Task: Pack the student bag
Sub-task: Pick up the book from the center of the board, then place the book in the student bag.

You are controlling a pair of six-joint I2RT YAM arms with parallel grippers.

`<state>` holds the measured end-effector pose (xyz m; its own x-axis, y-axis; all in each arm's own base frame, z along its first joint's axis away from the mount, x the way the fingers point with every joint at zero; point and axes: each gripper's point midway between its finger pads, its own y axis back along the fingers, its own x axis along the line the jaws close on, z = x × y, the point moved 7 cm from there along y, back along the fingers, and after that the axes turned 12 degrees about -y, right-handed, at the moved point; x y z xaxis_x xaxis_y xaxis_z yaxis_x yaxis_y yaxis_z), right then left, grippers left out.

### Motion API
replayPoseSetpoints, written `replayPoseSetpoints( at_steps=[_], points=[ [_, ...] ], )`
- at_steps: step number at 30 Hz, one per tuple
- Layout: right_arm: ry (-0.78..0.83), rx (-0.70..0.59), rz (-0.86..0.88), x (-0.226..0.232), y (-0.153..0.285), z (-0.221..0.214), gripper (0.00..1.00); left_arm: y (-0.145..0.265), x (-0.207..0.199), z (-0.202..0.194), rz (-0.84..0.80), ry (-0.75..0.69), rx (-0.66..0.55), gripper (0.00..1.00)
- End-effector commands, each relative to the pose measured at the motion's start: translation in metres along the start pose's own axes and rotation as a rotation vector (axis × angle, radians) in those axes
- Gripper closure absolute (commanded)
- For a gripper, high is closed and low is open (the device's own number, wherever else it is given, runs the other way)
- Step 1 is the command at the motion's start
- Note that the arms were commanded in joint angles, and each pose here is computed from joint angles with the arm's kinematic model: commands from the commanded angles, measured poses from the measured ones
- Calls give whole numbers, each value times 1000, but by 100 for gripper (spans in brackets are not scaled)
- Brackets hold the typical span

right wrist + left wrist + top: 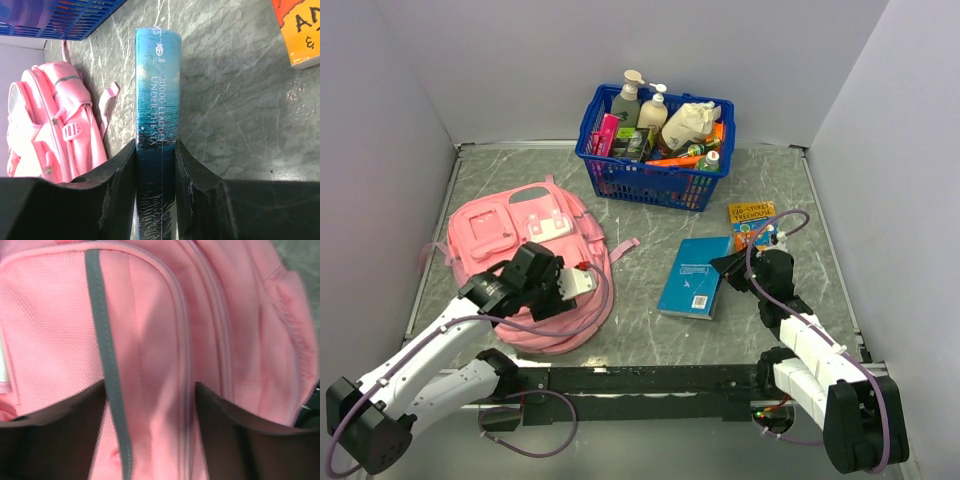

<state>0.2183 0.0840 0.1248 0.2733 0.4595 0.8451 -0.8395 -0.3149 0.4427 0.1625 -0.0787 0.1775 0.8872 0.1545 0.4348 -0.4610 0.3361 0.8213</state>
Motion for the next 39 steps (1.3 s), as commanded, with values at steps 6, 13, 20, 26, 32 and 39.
replayPoseSetpoints(
  at_steps=[6,13,20,26,32,39],
  points=[
    [-44,62,273,62,13,6,100,17,50,24,304,19,-20,75],
    [-103,182,403,87,29,-3,100,71,106,76,462,124,-183,97],
    [-158,318,529,115,42,-18,100,91,127,99,456,199,-281,99],
    [-192,457,618,144,43,-36,100,94,135,110,438,230,-322,98],
    [-233,577,606,162,23,-62,100,90,140,116,426,257,-334,98],
    [-251,684,550,171,-3,-93,100,93,140,123,397,285,-366,97]
  ],
)
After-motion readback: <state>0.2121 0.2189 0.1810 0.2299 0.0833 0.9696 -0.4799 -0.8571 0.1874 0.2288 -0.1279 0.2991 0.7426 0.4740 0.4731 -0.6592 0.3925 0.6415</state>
